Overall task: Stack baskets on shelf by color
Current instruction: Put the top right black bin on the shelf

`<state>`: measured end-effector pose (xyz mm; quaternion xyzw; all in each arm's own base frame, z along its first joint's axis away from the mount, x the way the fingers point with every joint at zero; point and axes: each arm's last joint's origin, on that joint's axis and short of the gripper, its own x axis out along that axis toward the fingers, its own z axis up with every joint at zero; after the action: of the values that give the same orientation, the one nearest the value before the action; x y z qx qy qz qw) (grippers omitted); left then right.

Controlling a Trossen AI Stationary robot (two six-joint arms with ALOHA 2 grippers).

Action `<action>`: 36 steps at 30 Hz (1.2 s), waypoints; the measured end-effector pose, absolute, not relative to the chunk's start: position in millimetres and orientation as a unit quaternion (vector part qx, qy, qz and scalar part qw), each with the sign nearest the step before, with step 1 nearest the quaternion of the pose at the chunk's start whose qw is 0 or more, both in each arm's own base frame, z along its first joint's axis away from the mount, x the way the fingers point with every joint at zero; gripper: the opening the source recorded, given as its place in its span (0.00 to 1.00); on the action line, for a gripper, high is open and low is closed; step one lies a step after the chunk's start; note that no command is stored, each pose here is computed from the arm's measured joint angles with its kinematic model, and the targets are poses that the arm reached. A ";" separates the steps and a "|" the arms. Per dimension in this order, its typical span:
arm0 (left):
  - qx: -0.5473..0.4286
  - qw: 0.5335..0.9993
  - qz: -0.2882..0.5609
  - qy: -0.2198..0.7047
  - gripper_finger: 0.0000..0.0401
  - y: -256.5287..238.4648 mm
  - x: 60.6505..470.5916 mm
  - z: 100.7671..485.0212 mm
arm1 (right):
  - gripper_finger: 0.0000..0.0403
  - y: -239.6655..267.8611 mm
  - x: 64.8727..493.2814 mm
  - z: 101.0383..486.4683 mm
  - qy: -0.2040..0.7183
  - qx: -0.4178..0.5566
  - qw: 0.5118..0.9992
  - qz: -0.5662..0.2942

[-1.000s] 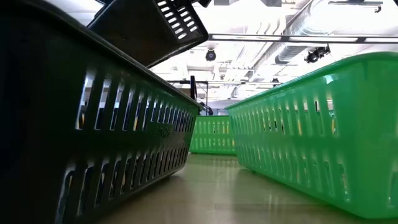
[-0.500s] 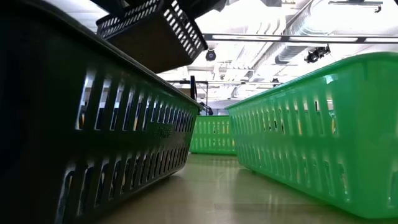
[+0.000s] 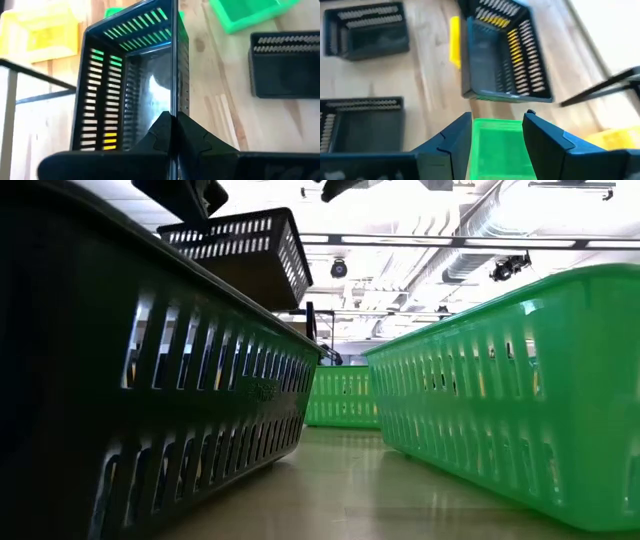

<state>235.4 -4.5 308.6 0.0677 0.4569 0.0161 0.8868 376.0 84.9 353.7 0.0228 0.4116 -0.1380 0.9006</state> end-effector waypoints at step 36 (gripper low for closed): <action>-0.155 0.775 0.582 0.191 0.00 62.0 142.1 371.6 | 0.40 -79.2 353.0 381.5 0.428 -0.107 0.835 -0.331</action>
<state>142.1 62.0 371.6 -0.1547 0.1909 0.5816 0.7755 353.0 -79.2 381.5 -0.1066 0.4276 -0.3307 0.8345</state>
